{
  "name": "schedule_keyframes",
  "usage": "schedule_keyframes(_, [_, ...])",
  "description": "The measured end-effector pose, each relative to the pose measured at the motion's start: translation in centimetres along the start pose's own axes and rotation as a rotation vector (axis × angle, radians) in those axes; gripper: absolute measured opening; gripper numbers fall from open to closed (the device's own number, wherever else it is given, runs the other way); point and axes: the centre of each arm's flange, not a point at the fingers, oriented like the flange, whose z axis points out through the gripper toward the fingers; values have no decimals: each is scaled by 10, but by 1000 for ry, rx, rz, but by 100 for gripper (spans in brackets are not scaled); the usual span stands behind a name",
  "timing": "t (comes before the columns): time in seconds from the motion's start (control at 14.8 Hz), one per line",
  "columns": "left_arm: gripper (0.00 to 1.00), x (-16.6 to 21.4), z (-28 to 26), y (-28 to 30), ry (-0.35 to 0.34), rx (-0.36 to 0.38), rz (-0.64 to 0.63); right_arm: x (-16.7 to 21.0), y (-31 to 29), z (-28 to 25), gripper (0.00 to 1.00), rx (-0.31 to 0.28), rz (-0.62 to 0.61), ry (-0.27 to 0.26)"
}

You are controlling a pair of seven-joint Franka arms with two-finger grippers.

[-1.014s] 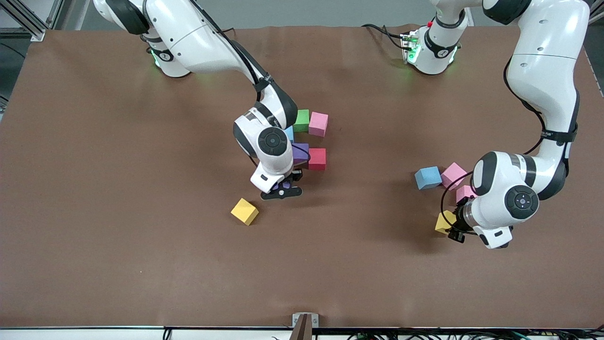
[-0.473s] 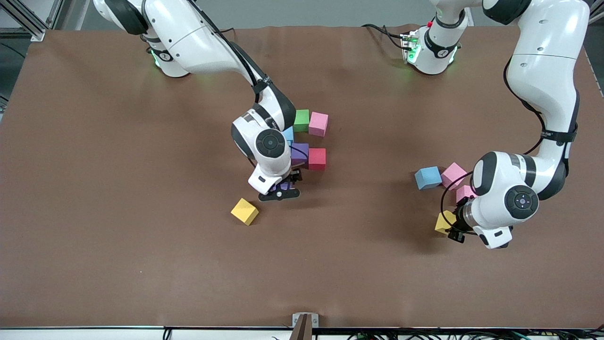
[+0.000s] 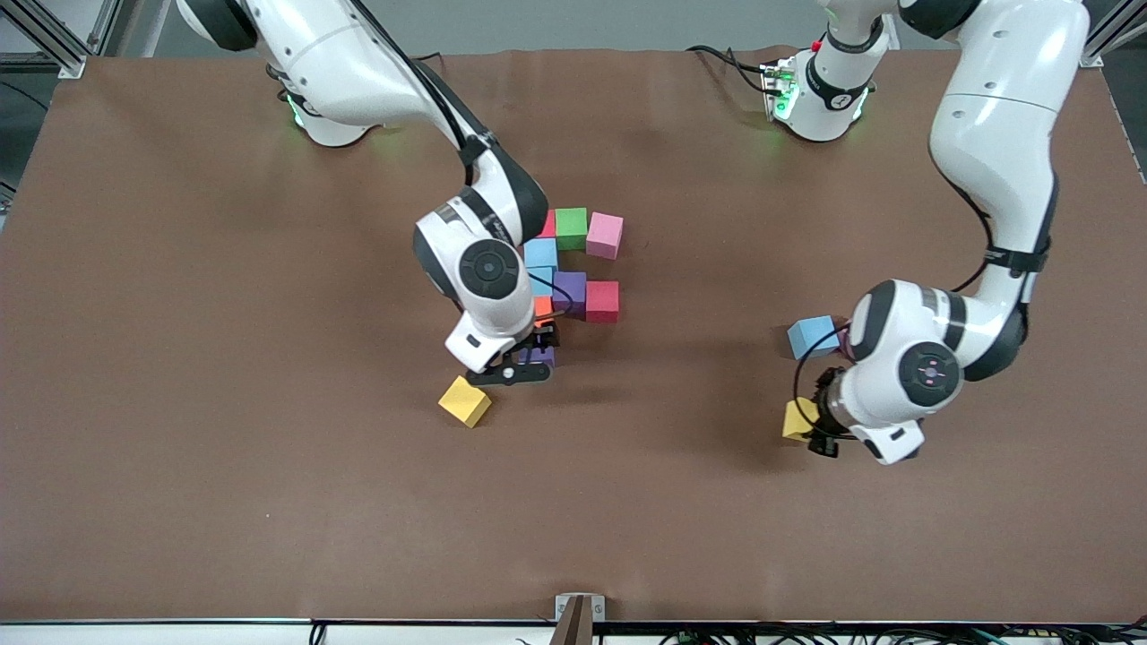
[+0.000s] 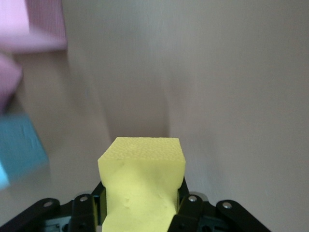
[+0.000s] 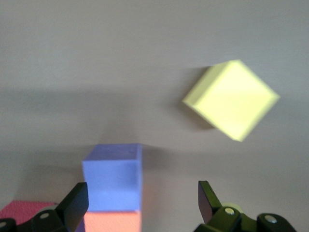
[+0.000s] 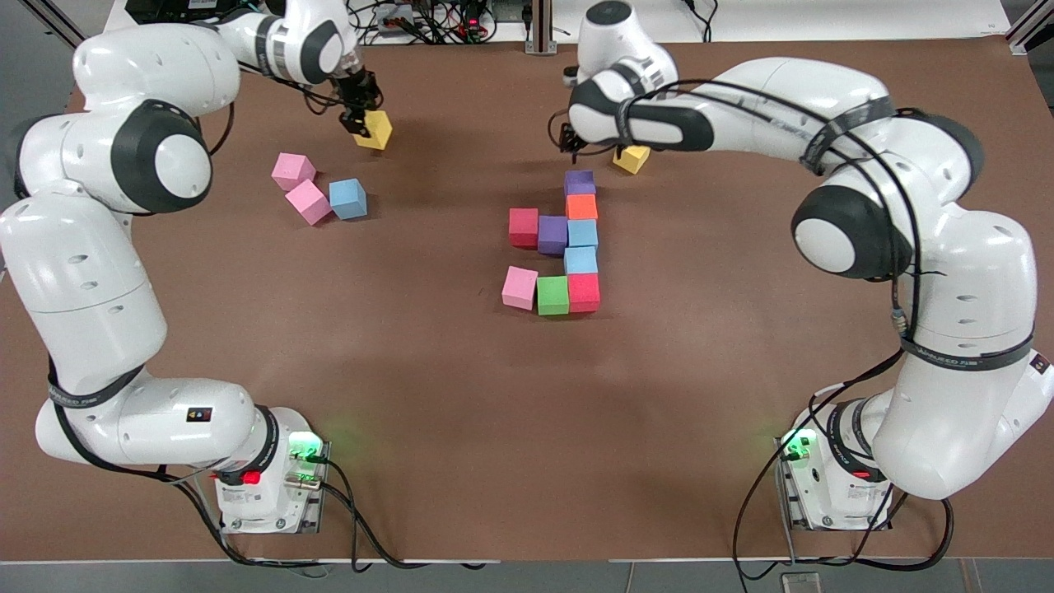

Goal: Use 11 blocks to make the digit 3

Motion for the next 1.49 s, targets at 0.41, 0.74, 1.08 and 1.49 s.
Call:
schedule_keyframes(0.41, [54,-145,-5,-17,-1,-16,-134,33,90,-46,100,5,137,-26])
schedule_keyframes(0.74, [54,-231,10,-37,-7,-9,-181,55,150,-64,100,15,228,-1])
schedule_keyframes(1.08, [54,-291,36,-53,-12,7,-191,65,157,-57,100,82,512,29])
schedule_keyframes(1.49, [54,-351,50,-75,-37,-13,-171,71,131,35,97,79,690,9])
